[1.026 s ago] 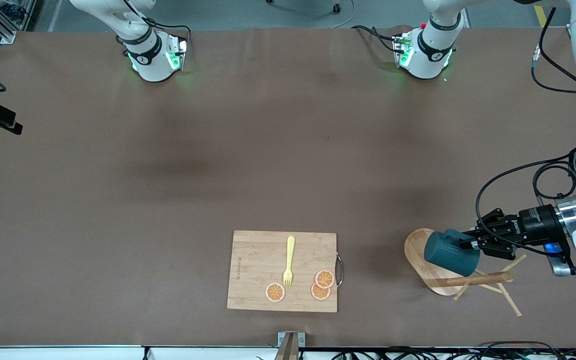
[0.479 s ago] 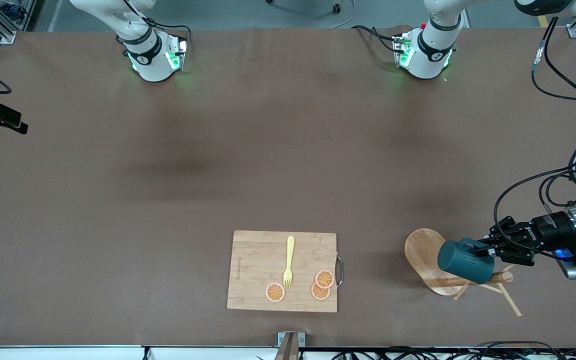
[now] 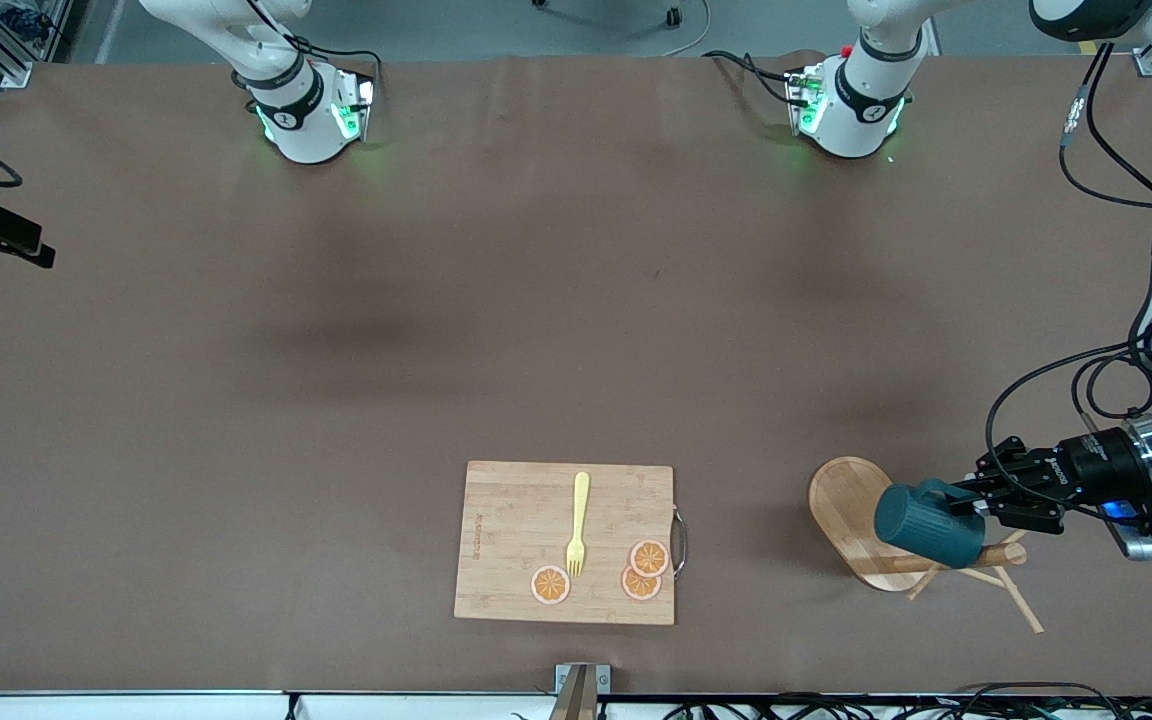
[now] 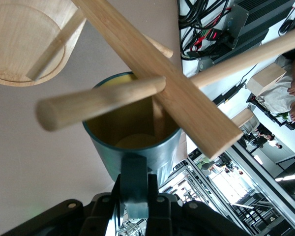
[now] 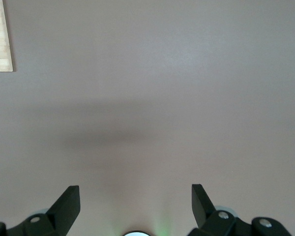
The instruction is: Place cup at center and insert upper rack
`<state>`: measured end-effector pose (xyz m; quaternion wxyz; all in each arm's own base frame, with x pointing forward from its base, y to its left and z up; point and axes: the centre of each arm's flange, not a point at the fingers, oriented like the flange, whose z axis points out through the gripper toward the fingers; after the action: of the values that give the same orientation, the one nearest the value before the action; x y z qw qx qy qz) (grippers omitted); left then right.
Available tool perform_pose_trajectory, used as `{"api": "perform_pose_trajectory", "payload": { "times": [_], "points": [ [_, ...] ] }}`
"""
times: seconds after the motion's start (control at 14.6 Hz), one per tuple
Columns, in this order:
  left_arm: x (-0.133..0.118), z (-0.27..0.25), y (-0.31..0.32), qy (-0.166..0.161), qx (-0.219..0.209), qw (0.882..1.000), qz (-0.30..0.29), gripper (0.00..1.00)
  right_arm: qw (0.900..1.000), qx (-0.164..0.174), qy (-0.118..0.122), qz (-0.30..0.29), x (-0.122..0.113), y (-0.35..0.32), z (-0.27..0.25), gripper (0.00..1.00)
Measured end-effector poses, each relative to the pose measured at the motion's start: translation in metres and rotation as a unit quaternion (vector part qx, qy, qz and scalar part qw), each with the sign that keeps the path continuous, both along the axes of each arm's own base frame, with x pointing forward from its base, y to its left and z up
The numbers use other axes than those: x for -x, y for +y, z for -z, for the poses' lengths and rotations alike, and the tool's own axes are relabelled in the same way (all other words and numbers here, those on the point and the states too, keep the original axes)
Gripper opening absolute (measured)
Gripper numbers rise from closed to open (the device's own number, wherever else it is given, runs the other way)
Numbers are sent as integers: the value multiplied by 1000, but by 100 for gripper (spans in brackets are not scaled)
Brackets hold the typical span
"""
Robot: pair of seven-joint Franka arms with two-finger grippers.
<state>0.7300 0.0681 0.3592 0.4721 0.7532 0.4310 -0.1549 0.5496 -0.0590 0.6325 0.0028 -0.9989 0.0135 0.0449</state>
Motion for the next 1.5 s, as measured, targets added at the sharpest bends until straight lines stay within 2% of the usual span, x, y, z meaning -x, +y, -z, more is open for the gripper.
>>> {"api": "perform_pose_trajectory", "payload": {
  "times": [0.34,0.41,0.68,0.89,0.96,1.09,1.23,1.37,1.5],
  "points": [
    [0,8,3,-4,2,1000,3,21,1000,0,-6,-1,1,1,-4,100],
    [0,10,3,-5,2,1000,4,26,1000,0,-10,-1,0,1,-4,100],
    [-1,9,4,-6,2,1000,3,68,1000,2,-25,1,0,-1,-10,100],
    [-3,-20,-1,-25,-4,1000,8,97,1000,2,-31,1,1,-2,-15,100],
    [-1,-39,-6,-26,-16,999,15,100,999,3,-35,2,1,-2,-16,100],
    [9,-86,-18,-34,-74,996,46,100,999,3,-41,1,1,-1,-18,100],
    [27,-138,-38,-53,-154,982,92,100,999,3,-40,1,1,-1,-18,100],
    [50,-183,-62,-65,-234,959,145,100,999,3,-39,1,1,-2,-17,100],
    [78,-222,-81,-74,-312,926,199,100,999,3,-35,2,1,-2,-15,100]
  ]
}}
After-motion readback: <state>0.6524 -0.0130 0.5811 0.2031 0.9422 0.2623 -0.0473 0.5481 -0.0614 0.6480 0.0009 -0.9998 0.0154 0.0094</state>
